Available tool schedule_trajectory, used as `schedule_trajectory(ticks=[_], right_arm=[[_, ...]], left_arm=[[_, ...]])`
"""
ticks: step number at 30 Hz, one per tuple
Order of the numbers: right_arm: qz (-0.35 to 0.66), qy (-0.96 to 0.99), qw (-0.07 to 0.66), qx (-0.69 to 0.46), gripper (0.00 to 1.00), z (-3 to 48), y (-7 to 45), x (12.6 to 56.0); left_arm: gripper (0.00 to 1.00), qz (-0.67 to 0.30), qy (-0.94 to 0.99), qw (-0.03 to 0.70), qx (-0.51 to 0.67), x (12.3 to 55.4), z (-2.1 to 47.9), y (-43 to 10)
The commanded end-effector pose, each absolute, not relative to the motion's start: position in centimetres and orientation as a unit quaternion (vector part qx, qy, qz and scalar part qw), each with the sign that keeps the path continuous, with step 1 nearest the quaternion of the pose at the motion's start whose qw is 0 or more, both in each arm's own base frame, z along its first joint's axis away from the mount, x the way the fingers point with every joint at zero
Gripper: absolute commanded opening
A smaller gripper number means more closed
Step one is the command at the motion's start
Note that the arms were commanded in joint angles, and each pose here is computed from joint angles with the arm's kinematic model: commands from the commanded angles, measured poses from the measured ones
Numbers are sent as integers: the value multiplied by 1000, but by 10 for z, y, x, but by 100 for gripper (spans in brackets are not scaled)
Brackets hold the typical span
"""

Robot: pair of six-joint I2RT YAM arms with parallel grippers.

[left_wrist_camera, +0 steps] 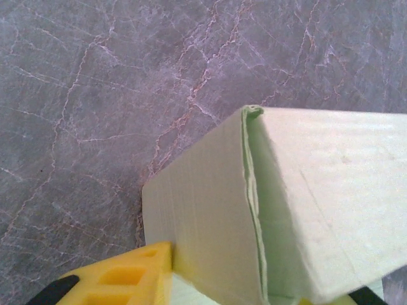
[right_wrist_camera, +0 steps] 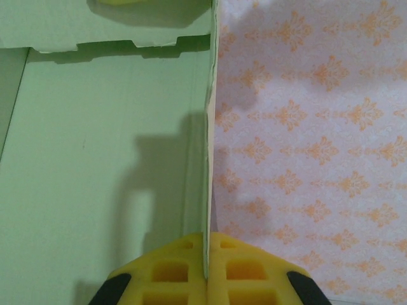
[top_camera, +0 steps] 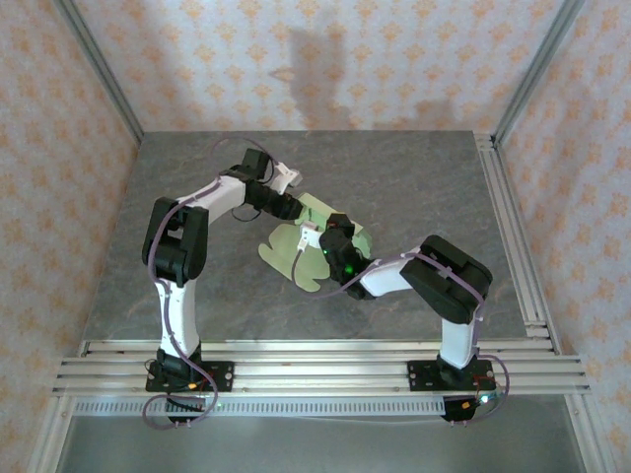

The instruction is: Fold the paper box

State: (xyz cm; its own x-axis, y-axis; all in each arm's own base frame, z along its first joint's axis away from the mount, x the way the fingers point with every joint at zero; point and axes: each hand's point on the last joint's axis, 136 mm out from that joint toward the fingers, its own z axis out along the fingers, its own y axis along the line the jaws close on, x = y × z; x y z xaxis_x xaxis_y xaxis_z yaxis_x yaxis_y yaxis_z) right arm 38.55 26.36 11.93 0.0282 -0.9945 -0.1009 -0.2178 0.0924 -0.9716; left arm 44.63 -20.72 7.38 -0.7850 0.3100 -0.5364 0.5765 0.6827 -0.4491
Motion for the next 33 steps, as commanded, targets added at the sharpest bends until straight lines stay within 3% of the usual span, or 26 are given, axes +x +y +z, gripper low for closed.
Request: schedule_trajectory(ticks=[1, 2, 6, 8, 20, 23, 25, 33], right_arm=[[-399, 569, 485, -531, 0, 129, 269, 383], [-399, 570, 486, -528, 0, 130, 268, 383], [-394, 573, 492, -523, 0, 130, 269, 383], [-390, 576, 496, -519, 0, 131, 269, 383], [-383, 582, 511, -504, 9, 134, 270, 384], [-381, 584, 514, -499, 19, 138, 270, 384], [-373, 590, 512, -500, 33, 139, 270, 383], [-272, 643, 526, -485, 69, 153, 274, 363]], left_arm=[[28, -290, 888, 255, 248, 456, 94, -205], [23, -286, 889, 255, 250, 455, 93, -204], [21, -282, 889, 253, 256, 451, 94, -204], [14, -280, 888, 255, 260, 451, 95, -204], [5, -253, 894, 254, 268, 450, 100, -199], [4, -246, 894, 255, 274, 449, 100, -198], [3, -240, 895, 257, 275, 451, 99, -197], [3, -219, 898, 267, 272, 459, 105, -192]])
